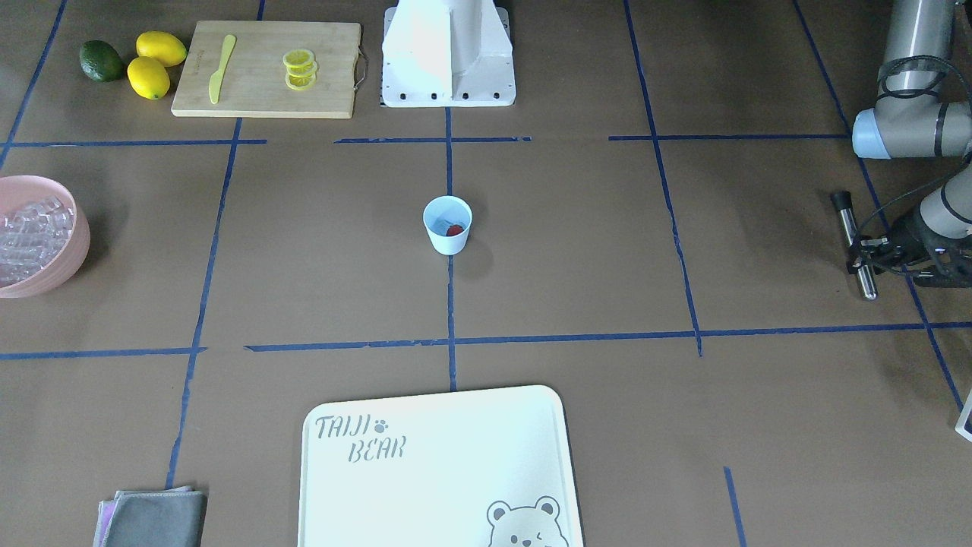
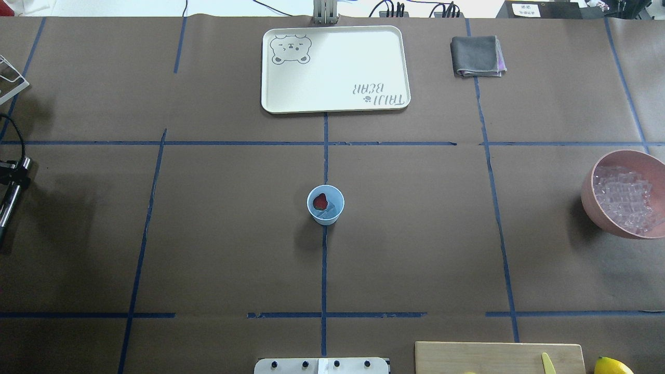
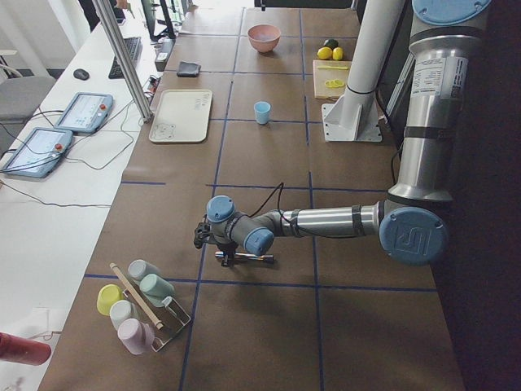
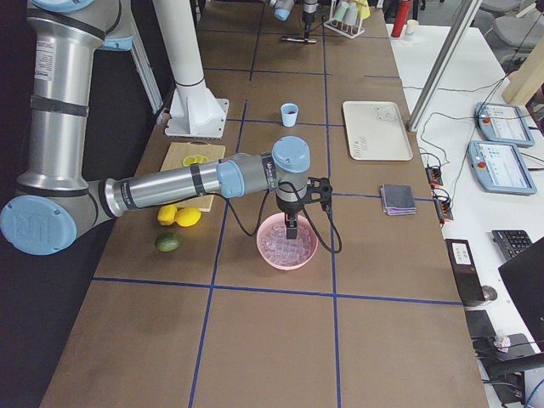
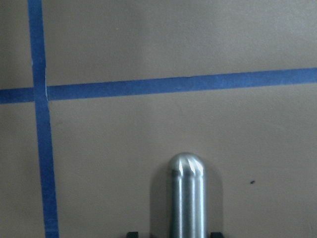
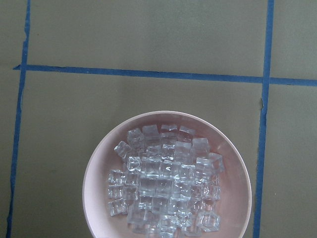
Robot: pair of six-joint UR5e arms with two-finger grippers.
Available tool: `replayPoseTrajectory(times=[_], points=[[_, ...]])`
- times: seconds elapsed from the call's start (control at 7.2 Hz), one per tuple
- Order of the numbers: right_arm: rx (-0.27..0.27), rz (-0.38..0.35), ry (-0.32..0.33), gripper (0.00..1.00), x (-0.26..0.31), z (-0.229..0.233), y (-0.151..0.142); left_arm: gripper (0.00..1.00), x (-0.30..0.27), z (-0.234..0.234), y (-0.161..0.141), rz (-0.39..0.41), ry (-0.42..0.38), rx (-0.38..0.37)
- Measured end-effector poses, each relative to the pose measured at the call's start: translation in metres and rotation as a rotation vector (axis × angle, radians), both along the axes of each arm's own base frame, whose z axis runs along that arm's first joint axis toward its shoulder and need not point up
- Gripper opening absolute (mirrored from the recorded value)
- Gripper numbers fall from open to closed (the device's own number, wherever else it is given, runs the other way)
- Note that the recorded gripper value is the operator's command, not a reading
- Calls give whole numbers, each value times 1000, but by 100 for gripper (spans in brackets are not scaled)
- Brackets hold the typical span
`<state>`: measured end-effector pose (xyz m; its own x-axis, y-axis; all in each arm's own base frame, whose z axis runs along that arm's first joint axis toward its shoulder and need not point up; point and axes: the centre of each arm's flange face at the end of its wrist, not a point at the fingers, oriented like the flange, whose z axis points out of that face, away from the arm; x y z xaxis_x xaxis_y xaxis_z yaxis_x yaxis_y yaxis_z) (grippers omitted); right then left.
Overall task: Mash ice and strawberries in cup
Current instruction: 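Lift the muddler upright and carry it above the blue cup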
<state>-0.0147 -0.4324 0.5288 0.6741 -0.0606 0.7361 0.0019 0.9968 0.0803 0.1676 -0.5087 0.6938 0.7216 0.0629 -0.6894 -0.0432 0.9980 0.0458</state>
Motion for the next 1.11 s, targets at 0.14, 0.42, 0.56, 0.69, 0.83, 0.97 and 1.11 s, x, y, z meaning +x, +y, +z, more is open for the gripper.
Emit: replayPoseTrajectory(times=[0.14,0.42,0.56,0.69,0.83,0.97,1.11], points=[[0,0,0,100,0,0,0,0,0,1,0,1,-2,-4],[2,-1,0,100,0,0,0,0,3,-2,3,18,34,-38],[3,-1,0,100,0,-1,0,0,1,-10,0,23,75,-58],[4,1,-1,100,1,-2,0,0,-6,-35,-7,18,123,-59],[5,4,-1,100,2,-2,0,0,-13,-78,-14,12,172,-27],[4,7,-2,100,3,-3,0,0,-14,-137,-19,-2,216,26],[4,8,-2,100,4,-3,0,0,-1,-202,-24,-10,264,74]])
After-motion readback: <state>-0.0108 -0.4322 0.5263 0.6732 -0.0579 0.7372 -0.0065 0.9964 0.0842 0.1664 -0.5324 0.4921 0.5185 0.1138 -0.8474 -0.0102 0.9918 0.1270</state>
